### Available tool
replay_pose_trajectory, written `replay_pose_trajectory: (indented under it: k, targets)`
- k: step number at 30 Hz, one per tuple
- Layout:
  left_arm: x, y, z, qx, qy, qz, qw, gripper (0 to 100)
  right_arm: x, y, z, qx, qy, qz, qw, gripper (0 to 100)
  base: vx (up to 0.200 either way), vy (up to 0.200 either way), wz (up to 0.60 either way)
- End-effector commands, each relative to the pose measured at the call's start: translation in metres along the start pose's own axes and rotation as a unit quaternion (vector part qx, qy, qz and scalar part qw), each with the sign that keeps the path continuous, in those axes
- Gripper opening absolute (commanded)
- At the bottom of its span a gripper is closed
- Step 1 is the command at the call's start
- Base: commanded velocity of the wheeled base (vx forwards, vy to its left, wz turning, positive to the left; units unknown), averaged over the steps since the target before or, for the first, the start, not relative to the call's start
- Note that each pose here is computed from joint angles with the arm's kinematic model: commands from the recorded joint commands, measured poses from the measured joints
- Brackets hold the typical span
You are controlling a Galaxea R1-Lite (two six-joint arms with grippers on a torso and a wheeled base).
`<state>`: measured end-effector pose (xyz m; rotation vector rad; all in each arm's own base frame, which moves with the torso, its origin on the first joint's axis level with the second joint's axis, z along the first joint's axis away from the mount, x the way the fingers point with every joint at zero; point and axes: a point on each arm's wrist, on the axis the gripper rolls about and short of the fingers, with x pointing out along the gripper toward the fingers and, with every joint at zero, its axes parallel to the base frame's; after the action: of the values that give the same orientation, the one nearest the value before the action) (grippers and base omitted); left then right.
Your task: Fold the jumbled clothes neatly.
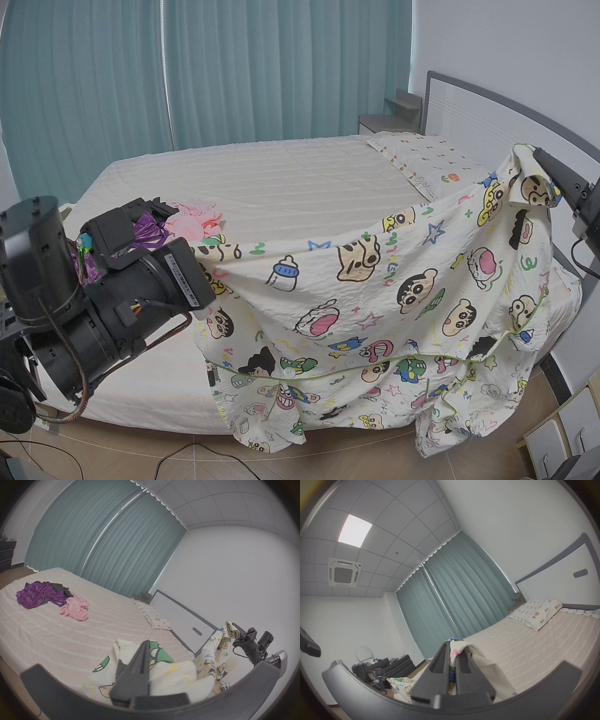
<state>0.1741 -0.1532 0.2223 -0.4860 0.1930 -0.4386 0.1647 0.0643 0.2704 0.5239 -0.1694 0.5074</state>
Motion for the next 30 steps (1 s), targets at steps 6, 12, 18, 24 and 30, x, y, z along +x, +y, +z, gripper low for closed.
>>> replay_pose_trajectory:
  k: [6,12,18,24,30]
  targets:
    - [0.041,0.014,-0.008,0.003,0.019,0.040,0.9990,0,0.039,-0.037,-0.018,-0.009,0.026,-0.046,0.9986,0,0.000,0.000,0.00]
    - [0.067,0.017,-0.007,0.002,0.025,0.040,0.9989,0,0.060,-0.048,-0.023,-0.014,0.017,-0.048,0.9986,0,0.167,0.000,0.00]
    - [0.091,0.025,0.003,-0.001,0.005,0.056,0.9984,0,0.077,-0.061,-0.022,-0.017,0.014,-0.057,0.9981,0,0.200,0.000,0.00]
    - [0.106,0.031,0.013,-0.005,-0.015,0.065,0.9977,0,0.089,-0.077,-0.023,-0.021,0.013,-0.075,0.9969,0,0.200,0.000,0.00]
    - [0.128,0.037,0.006,-0.003,-0.005,0.071,0.9974,0,0.102,-0.097,-0.038,-0.021,0.033,-0.091,0.9951,0,0.200,0.000,0.00]
